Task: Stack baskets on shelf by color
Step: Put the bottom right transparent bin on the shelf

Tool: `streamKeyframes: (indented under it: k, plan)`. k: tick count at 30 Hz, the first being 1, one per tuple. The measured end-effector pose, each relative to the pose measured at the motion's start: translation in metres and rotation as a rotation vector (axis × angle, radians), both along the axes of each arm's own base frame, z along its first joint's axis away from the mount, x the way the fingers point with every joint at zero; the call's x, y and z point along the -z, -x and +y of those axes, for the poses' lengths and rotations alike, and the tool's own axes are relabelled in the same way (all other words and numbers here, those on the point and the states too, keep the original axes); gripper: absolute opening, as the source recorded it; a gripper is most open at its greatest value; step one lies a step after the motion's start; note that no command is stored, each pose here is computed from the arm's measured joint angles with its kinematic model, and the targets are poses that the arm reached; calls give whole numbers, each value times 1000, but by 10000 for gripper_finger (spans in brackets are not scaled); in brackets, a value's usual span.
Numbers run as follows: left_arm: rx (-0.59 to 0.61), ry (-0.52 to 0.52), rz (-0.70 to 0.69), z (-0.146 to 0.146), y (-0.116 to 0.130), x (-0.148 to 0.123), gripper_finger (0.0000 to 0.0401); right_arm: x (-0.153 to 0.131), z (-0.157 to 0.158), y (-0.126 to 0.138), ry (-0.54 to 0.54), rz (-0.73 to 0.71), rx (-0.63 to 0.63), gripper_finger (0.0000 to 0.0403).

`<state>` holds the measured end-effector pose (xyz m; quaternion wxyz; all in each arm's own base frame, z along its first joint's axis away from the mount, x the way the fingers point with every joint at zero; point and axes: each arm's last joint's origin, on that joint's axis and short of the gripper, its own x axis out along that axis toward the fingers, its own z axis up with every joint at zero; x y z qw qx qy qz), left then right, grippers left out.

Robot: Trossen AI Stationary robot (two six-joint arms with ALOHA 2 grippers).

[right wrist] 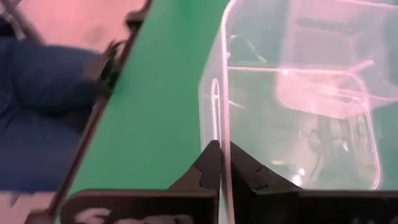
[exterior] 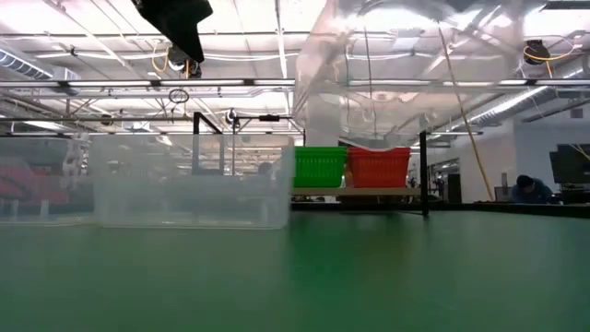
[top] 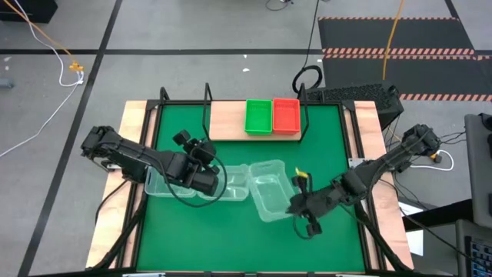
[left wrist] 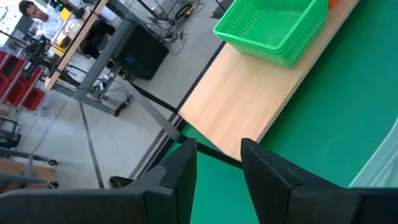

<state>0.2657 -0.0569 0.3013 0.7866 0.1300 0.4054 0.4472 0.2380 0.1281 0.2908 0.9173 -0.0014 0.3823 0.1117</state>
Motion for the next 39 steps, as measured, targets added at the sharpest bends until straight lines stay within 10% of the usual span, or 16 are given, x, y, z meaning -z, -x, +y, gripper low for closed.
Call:
streamKeyframes:
  k: [13, 20, 31, 39]
  plan:
    - [-91, -33, 45, 7, 19, -3, 129, -48, -46, -88, 262, -140, 27, 0]
    - [-158, -55, -160, 18, 46, -18, 129, -59, -99, -148, 508, -188, 149, 0]
    - [-273, 19, -328, 41, 123, 14, 129, -21, -190, -184, 482, -174, 340, 0]
    - [-252, 56, -396, 44, 134, 14, 129, 9, -238, -188, 350, -108, 314, 0]
